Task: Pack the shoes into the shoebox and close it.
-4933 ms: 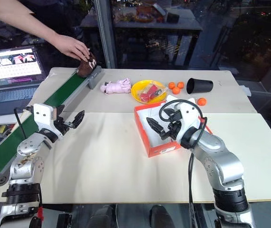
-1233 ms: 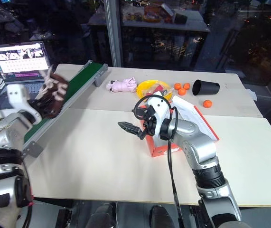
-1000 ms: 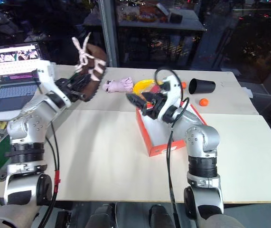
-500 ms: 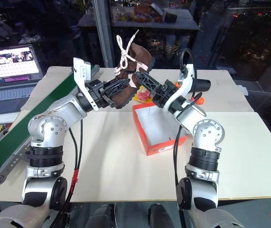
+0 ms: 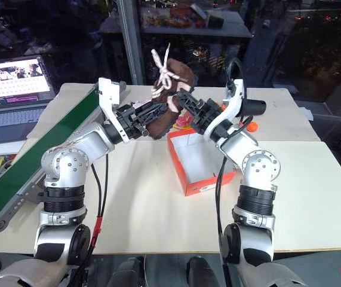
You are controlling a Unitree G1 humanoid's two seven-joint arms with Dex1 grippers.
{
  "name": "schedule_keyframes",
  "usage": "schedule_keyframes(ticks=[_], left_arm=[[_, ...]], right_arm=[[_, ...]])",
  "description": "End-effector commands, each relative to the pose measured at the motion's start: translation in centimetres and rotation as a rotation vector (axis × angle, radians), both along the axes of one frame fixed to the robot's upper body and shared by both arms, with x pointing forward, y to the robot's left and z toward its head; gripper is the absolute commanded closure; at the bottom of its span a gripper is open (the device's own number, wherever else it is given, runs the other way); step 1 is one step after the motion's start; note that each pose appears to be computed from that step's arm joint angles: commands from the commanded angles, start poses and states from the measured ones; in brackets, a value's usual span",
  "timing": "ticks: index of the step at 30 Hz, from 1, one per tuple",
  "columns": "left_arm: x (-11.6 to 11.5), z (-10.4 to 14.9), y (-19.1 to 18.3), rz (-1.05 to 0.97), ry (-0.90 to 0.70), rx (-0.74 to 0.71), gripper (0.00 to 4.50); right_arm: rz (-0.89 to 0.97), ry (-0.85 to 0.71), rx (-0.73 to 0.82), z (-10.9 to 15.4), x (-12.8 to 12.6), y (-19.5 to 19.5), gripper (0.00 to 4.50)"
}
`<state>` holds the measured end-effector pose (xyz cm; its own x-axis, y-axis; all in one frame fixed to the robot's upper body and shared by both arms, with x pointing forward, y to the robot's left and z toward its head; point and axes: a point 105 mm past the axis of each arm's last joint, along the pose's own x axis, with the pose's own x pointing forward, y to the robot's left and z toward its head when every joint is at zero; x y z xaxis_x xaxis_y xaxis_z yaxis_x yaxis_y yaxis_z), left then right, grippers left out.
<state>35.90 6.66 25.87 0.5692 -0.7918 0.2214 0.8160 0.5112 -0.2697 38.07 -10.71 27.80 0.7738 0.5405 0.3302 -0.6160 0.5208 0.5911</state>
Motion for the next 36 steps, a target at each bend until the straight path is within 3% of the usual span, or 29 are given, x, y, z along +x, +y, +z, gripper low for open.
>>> schedule_keyframes(ticks=[1, 4, 7, 10, 13, 23, 31, 33, 35, 36], left_arm=[[0.3, 0.7, 1.6, 0.046, -0.015, 0.010, 1.31], [1.3, -0.9, 4.1, 0.140, 0.017, 0.082, 0.22], [1.9, -1.7, 6.3, 0.211, 0.043, 0.101, 0.22], [1.9, -2.6, 7.2, 0.250, 0.047, 0.162, 0.22], [1.6, -3.2, 7.0, 0.251, 0.049, 0.183, 0.22], [0.7, -3.4, 5.8, 0.240, 0.043, 0.169, 0.22], [0.4, -3.2, 5.5, 0.240, 0.041, 0.158, 0.22], [0.4, -3.2, 5.3, 0.236, 0.037, 0.162, 0.18], [0.4, -3.1, 5.2, 0.232, 0.034, 0.162, 0.18], [0.4, -3.1, 5.1, 0.231, 0.033, 0.162, 0.18]], right_arm=[[-0.099, -0.116, 0.003, 3.3, -0.1, -2.1, 4.20], [-0.174, -0.142, -0.118, 3.7, 0.3, -3.5, 4.20], [-0.239, -0.137, -0.422, 2.4, 1.1, -4.8, 4.20], [-0.230, -0.081, -0.701, -0.7, 2.0, -5.8, 4.20], [-0.138, 0.033, -0.823, -4.8, 2.5, -6.5, 4.20], [-0.043, 0.219, -1.029, -12.3, 3.1, -8.3, 4.20], [-0.004, 0.263, -1.133, -15.4, 3.7, -8.4, 4.20], [0.007, 0.246, -1.145, -15.5, 3.9, -7.7, 3.22], [0.012, 0.219, -1.158, -15.3, 4.1, -7.0, 2.69], [0.011, 0.206, -1.165, -15.2, 4.3, -6.8, 2.20]])
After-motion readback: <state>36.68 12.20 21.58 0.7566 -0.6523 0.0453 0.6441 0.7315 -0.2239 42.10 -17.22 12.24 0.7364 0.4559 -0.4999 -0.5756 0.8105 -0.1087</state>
